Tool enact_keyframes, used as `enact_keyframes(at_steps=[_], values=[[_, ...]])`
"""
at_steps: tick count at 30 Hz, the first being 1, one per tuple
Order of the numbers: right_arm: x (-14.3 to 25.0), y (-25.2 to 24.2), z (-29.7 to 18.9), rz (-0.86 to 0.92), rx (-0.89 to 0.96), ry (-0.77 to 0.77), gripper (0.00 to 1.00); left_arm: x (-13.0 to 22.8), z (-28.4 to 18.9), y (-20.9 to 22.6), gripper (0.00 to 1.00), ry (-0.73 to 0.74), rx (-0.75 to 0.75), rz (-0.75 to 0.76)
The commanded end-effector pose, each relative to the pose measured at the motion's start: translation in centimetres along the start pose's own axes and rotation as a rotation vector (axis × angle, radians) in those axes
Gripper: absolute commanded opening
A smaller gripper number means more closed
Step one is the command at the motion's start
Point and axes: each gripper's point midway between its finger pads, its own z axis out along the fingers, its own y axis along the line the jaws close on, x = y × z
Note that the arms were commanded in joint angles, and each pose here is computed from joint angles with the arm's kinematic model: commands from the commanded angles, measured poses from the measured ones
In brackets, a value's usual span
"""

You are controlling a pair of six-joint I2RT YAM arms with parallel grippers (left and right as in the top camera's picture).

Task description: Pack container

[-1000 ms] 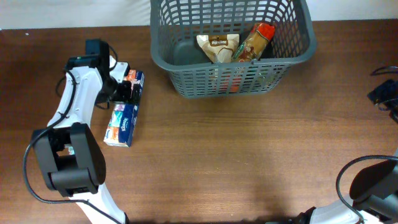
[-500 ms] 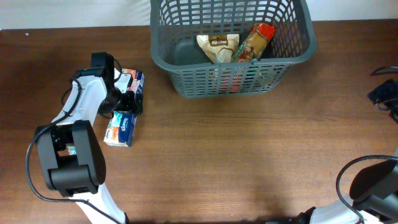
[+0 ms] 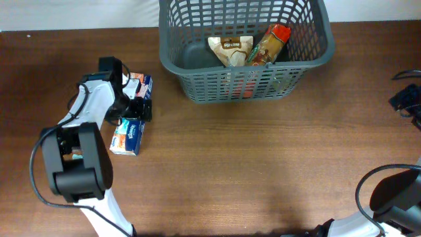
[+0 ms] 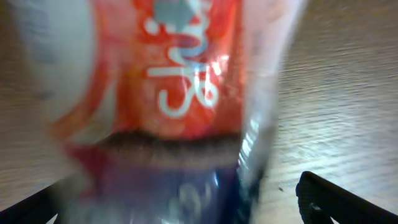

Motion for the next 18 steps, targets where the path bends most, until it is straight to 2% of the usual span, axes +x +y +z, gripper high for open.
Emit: enact_keyframes(at_steps=[1, 13, 15, 16, 17, 18], values=[[0.0, -0.2, -0.2, 0.013, -0.002, -0.006, 0.99, 0.8, 2.1, 0.1, 0.99, 0.049, 0.008, 0.012], [0.0, -0.2, -0.2, 0.013, -0.002, -0.006, 0.99, 1.4, 3.9, 0.2, 1.00, 0.091, 0.015, 0.007], [0.0, -0.2, -0.2, 0.013, -0.002, -0.006, 0.99, 1.4, 3.9, 0.2, 0.91, 0.092, 0.015, 0.007], [0.0, -0.2, -0.2, 0.013, -0.002, -0.006, 0.99, 1.5, 3.9, 0.1, 0.78, 0.093, 0.015, 0.007], [0.0, -0.2, -0.2, 0.013, -0.002, -0.006, 0.99, 1.5, 3.9, 0.2, 0.70, 0.095, 0.012, 0.006], [0.0, -0.2, -0.2, 0.013, -0.002, -0.006, 0.99, 1.6, 3.8, 0.2, 0.66, 0.099, 0.009, 0.003]])
